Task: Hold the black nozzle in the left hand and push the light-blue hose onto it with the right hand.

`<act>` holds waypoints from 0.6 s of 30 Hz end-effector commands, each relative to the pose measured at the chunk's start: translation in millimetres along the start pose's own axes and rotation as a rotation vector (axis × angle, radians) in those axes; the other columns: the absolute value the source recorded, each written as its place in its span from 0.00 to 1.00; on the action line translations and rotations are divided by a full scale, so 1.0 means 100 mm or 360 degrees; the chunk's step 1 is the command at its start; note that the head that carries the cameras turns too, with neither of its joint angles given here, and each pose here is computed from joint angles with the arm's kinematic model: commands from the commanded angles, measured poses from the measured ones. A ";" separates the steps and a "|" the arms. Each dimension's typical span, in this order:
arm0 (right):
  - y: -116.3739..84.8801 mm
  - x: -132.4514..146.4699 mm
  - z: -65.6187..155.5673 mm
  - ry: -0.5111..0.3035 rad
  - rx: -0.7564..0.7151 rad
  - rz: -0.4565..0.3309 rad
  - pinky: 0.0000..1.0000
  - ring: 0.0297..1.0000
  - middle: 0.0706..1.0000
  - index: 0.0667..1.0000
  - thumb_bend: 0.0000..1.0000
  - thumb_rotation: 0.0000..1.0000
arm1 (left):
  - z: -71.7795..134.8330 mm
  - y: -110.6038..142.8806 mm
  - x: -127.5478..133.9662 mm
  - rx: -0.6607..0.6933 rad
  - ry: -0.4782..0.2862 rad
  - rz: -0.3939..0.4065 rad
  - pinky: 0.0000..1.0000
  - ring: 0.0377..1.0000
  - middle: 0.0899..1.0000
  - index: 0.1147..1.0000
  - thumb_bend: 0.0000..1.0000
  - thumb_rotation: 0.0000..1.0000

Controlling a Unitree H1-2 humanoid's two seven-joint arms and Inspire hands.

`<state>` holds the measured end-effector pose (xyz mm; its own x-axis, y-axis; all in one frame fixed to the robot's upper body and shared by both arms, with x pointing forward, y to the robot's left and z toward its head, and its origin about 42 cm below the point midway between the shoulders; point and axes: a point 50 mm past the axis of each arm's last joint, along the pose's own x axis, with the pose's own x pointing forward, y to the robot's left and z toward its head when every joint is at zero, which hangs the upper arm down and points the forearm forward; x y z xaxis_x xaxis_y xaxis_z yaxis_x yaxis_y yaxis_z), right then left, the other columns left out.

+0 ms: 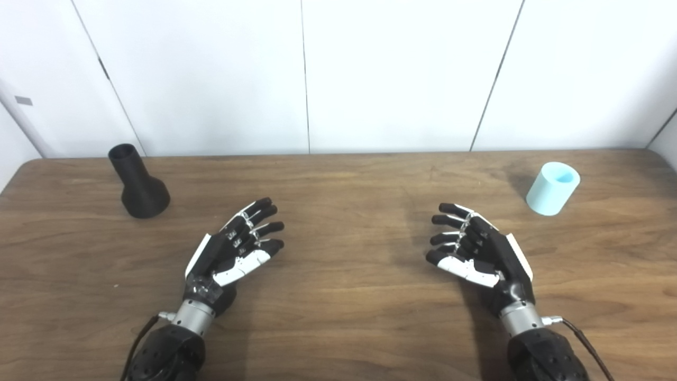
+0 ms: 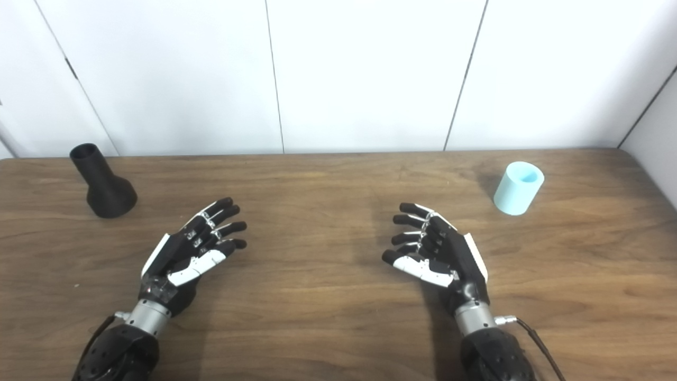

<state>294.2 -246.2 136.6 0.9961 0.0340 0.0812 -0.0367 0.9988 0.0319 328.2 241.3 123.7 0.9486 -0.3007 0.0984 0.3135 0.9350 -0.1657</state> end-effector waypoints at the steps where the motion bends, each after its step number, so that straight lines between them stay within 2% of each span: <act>1: 0.00 0.08 0.17 -0.0133 -0.0018 0.0019 0.44 0.53 0.66 0.69 0.76 0.12 | -0.03 0.00 -0.01 -0.0023 -0.0008 -0.0009 0.67 0.78 0.86 0.84 0.73 0.13; 13: 0.01 0.07 0.17 -0.0121 -0.0015 0.0004 0.44 0.53 0.66 0.69 0.77 0.10 | -0.01 0.01 -0.01 -0.0027 -0.0009 -0.0002 0.68 0.78 0.85 0.84 0.72 0.12; 18: -0.07 0.06 0.14 -0.0131 -0.0045 0.0003 0.45 0.54 0.66 0.70 0.75 0.09 | -0.06 -0.05 0.01 -0.0004 -0.0011 -0.0006 0.67 0.77 0.85 0.83 0.73 0.14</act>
<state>294.2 -248.6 136.4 0.9960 0.0353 0.0819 -0.0374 0.9990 0.0240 328.4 240.1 123.7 0.9480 -0.3016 0.1016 0.3149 0.9352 -0.1620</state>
